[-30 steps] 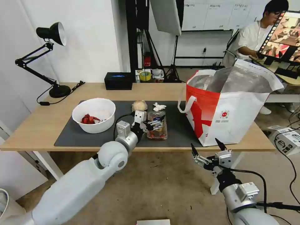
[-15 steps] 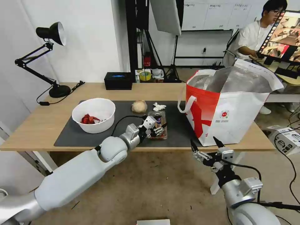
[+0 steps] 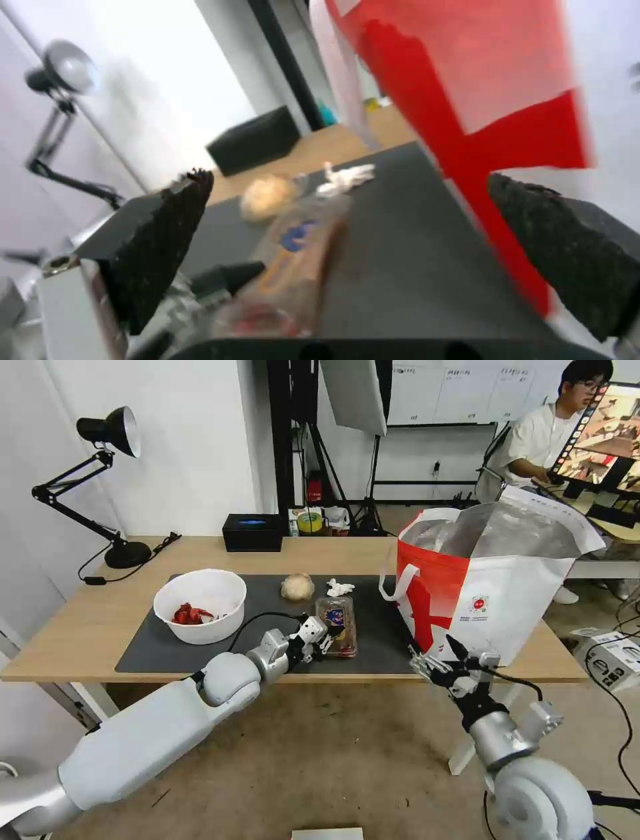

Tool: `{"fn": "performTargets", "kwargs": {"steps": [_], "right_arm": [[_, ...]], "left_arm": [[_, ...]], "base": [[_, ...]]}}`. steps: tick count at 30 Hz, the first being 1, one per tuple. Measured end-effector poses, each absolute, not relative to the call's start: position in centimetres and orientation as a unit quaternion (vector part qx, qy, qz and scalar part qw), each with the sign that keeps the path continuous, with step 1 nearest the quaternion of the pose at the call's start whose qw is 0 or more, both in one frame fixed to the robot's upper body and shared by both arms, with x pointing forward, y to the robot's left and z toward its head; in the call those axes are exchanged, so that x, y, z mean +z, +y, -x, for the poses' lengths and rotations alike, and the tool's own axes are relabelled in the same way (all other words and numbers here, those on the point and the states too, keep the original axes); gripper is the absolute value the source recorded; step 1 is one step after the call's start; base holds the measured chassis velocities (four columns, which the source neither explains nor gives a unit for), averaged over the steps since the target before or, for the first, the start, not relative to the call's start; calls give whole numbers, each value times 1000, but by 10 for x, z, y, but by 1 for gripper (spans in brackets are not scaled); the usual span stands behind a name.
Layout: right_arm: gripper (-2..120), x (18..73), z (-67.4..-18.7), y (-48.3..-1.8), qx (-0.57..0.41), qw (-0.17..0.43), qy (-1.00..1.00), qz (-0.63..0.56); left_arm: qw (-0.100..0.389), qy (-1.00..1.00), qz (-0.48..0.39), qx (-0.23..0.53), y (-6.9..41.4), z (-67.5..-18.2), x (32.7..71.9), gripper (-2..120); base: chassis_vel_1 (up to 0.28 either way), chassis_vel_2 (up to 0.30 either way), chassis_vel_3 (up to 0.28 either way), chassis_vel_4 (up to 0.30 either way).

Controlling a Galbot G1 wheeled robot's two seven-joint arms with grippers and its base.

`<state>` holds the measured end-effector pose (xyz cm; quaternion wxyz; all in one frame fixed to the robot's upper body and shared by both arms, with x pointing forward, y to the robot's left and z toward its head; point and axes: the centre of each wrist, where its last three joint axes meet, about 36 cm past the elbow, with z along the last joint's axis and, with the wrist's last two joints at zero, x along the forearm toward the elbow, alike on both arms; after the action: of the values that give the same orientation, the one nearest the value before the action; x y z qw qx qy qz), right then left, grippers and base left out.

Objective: Pick up the trash from the table and place it into the takeout bag.

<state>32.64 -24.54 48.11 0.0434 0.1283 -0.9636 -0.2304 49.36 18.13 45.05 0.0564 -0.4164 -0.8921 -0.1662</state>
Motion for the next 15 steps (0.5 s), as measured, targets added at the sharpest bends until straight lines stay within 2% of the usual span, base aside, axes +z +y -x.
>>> {"fn": "performTargets", "kwargs": {"steps": [7, 15], "right_arm": [[100, 476, -364, -230, -294, 89, -940, -145], [100, 472, -408, -216, -322, 132, -926, -145]], "left_arm": [[56, -895, 411, -165, 192, -494, 445, 0], [56, -895, 412, -164, 202, -491, 441, 0]], "base": [[0, 0, 0, 0], [0, 0, 0, 0]]}}
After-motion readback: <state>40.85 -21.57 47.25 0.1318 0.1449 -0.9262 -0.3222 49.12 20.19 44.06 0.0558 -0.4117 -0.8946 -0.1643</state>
